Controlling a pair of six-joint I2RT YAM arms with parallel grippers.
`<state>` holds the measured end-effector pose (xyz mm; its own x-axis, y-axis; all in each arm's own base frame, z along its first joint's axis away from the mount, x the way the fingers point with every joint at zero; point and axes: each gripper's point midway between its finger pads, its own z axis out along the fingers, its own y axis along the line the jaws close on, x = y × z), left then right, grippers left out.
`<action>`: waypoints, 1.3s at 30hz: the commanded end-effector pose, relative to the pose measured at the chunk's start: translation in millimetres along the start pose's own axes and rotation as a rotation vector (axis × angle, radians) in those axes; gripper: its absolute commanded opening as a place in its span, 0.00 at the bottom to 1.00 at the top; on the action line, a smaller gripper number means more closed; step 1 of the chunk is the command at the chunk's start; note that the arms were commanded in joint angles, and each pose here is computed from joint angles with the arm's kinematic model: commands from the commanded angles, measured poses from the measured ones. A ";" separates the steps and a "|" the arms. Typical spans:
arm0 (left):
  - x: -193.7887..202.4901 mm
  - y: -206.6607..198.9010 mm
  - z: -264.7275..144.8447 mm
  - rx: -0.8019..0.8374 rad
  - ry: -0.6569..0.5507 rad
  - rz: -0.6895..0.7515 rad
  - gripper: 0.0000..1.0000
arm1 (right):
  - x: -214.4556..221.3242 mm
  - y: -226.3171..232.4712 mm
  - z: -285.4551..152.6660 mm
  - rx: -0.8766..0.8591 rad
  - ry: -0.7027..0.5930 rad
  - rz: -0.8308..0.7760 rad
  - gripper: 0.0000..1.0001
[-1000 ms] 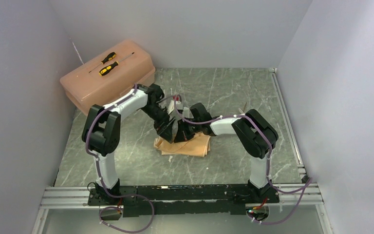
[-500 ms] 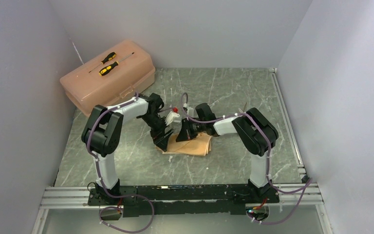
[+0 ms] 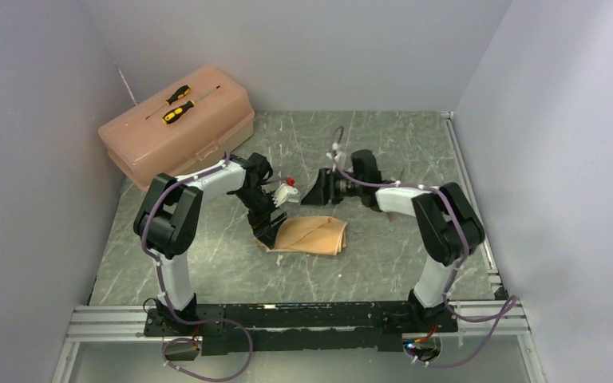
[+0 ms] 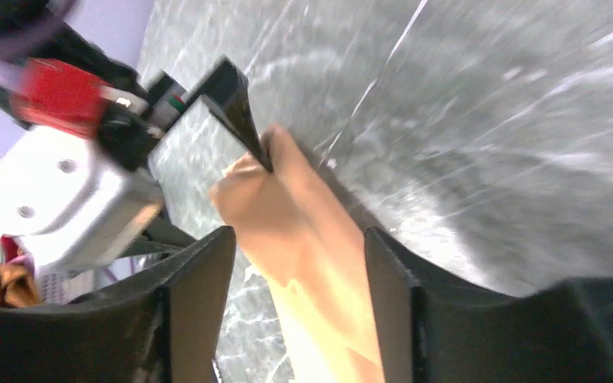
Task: Fold the napkin into a case and place the utensils inside
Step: Turn over the napkin at the center of the board, then pick up the fork at the center of the board.
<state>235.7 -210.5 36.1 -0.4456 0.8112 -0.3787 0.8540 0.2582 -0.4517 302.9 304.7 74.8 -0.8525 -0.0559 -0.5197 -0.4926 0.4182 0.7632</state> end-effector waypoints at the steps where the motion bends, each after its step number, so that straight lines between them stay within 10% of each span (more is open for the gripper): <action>1: 6.0 44.3 -7.2 -0.195 0.053 0.026 0.96 | -66.8 0.7 -46.4 0.167 -0.176 -0.076 0.95; 11: -34.4 20.7 -51.6 -0.204 -0.042 -0.001 0.96 | -100.5 -112.6 -197.8 1.102 -0.435 0.154 1.00; 20: -69.0 -2.2 -99.0 -0.264 -0.154 -0.017 0.96 | -83.3 -171.6 -274.7 1.471 -0.409 0.203 1.00; 39: -77.9 59.3 -243.0 -0.735 -0.368 -0.150 0.96 | -18.5 -232.5 -278.7 1.195 -0.365 0.514 1.00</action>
<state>380.9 -131.0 205.4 -0.5759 0.5618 -0.5939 0.7026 0.7116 -0.0081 369.2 -70.1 15.9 -0.7040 0.4903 -0.5138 0.5435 0.8376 0.0547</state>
